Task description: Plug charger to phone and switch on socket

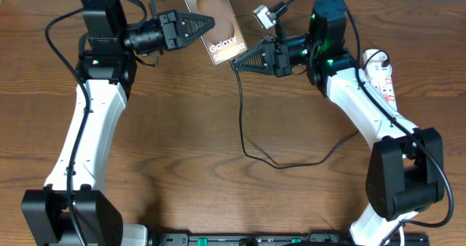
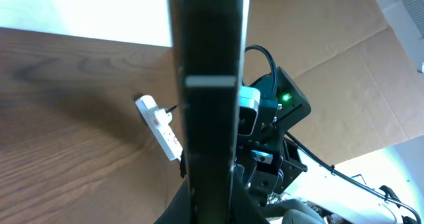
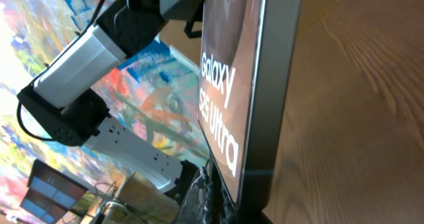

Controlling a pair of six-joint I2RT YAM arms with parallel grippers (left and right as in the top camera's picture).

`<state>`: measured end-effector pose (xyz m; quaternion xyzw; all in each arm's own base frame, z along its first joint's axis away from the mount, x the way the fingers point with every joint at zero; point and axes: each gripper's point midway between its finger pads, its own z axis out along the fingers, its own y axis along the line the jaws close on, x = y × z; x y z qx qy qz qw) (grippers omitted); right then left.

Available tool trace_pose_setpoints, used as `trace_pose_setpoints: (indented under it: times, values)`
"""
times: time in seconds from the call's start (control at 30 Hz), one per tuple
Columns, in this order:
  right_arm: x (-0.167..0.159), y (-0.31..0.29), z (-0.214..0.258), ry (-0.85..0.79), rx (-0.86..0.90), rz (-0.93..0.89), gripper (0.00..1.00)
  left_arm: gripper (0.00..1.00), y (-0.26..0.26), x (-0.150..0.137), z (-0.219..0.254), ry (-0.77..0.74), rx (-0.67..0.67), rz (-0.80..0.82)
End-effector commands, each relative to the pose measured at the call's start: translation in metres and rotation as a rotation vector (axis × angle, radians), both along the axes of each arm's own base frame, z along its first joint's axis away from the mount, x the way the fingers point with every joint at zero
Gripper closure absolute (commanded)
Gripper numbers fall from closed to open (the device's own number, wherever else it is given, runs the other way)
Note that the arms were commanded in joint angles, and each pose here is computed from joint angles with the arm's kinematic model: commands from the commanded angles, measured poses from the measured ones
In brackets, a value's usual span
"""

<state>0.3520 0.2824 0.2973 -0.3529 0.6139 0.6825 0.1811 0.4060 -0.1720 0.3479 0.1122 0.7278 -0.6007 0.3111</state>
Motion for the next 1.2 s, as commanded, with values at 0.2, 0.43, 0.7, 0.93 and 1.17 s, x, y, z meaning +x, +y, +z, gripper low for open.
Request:
trace_pose_setpoints:
  times: [0.2,0.43,0.7,0.93,1.17]
  values:
    - [0.007,0.0,0.021,-0.063,0.021,-0.037,0.57,0.93,-0.014,-0.026,0.01,-0.028,-0.02,-0.138]
    - [0.008,-0.009,0.021,-0.063,0.02,-0.028,0.36,0.93,-0.014,-0.026,0.01,-0.028,-0.021,-0.139]
    - [0.012,-0.013,0.021,-0.066,0.02,-0.045,0.36,0.93,-0.016,-0.032,0.009,-0.006,-0.03,-0.172]
    - [0.006,-0.011,0.021,-0.066,0.02,-0.017,0.56,0.93,-0.024,-0.042,-0.007,0.007,-0.002,-0.205]
    - [0.006,-0.011,0.021,-0.062,0.019,-0.017,0.93,0.93,-0.024,-0.043,-0.008,-0.014,0.005,-0.208]
